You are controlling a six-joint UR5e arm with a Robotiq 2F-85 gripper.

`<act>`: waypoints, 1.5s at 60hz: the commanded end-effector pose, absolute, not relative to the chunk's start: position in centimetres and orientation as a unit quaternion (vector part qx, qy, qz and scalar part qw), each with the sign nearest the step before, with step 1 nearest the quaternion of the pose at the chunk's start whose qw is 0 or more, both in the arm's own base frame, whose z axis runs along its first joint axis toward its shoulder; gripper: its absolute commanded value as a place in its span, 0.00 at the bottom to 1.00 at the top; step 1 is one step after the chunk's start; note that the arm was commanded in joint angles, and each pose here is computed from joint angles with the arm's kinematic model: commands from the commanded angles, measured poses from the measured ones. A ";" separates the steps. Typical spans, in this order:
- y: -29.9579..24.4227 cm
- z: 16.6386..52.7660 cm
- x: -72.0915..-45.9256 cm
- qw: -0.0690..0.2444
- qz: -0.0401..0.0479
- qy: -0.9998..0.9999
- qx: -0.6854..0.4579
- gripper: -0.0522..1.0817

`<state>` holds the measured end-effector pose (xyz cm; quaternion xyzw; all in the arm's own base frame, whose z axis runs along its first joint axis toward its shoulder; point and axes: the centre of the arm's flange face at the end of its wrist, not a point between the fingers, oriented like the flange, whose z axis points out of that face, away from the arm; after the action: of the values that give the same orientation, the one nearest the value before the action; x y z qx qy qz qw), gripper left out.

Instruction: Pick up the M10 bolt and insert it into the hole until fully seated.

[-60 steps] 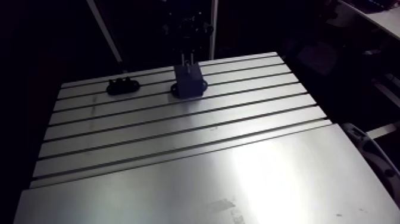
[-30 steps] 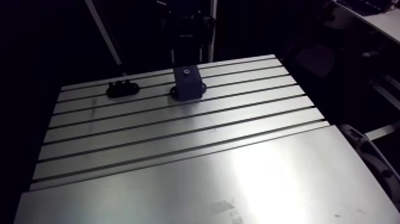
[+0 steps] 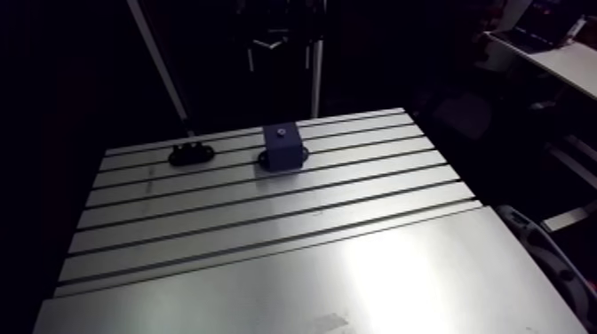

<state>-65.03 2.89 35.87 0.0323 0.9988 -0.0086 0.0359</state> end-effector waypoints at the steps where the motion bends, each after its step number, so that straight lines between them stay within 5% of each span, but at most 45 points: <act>1: 1.6 40.7 -63.0 0.024 -0.003 0.999 0.025 0.05; 13: -0.5 42.8 -61.8 0.011 0.010 1.000 0.008 0.05; 40: -1.8 43.3 -59.7 0.021 0.011 0.999 -0.022 0.05; 54: -2.2 46.3 -59.6 -0.005 0.007 1.000 -0.023 0.05; 68: -5.7 47.4 -59.6 -0.012 -0.011 0.999 -0.031 0.05; 90: -7.9 49.2 -58.5 -0.023 -0.007 0.999 -0.029 0.05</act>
<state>-59.39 -6.94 47.78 -0.0301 0.9994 -0.0091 -0.0156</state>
